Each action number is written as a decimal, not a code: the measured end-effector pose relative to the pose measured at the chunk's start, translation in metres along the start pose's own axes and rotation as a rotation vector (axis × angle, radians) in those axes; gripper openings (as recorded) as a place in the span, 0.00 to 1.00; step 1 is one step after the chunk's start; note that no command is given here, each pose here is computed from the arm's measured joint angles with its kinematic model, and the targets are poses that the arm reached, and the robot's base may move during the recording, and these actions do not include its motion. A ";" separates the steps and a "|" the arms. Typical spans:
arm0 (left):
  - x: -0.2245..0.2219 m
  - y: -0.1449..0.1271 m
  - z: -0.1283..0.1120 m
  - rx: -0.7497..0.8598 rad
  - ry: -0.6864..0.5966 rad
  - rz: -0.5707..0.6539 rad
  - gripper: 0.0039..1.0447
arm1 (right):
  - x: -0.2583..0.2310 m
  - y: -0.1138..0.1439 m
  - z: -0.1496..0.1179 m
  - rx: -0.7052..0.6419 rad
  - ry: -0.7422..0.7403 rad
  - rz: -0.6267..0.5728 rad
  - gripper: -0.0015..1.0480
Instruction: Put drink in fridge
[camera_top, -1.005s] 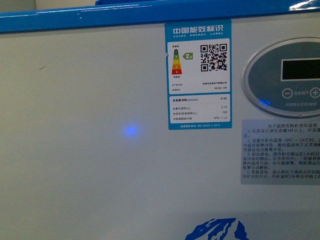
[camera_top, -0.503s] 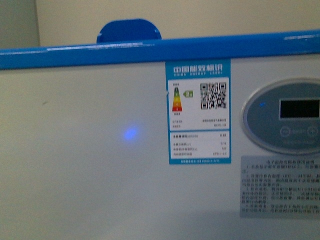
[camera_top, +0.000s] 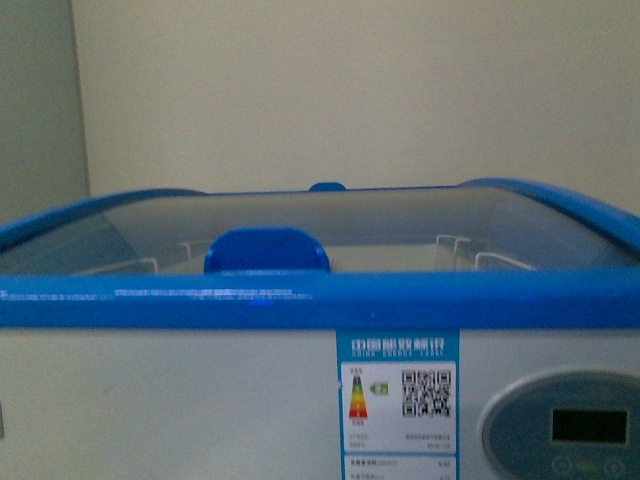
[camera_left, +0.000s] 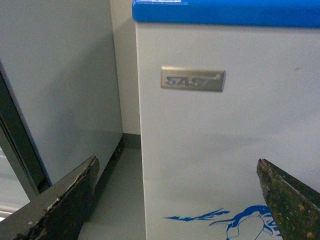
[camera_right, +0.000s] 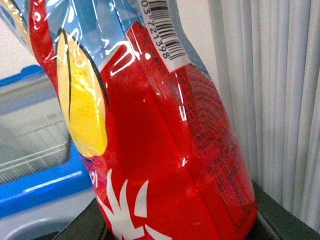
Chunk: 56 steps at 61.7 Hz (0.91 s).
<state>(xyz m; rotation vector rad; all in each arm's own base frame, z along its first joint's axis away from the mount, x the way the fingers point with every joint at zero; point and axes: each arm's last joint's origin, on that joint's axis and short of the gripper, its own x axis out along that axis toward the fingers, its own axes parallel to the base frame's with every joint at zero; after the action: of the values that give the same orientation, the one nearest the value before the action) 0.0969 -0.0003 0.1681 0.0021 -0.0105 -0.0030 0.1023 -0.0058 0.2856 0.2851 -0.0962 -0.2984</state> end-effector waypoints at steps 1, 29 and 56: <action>0.000 0.000 0.000 0.000 0.000 0.000 0.92 | 0.000 0.000 0.000 0.000 0.000 0.000 0.44; 0.000 0.000 0.000 0.000 0.000 0.000 0.92 | 0.000 0.000 0.000 0.000 0.000 0.000 0.44; 0.033 0.008 0.000 -0.165 0.154 -0.234 0.92 | 0.000 0.000 0.000 0.001 -0.002 0.000 0.44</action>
<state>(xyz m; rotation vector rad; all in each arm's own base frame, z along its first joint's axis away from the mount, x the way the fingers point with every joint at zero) 0.1300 0.0081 0.1683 -0.1618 0.1443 -0.2380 0.1023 -0.0058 0.2858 0.2855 -0.0985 -0.2985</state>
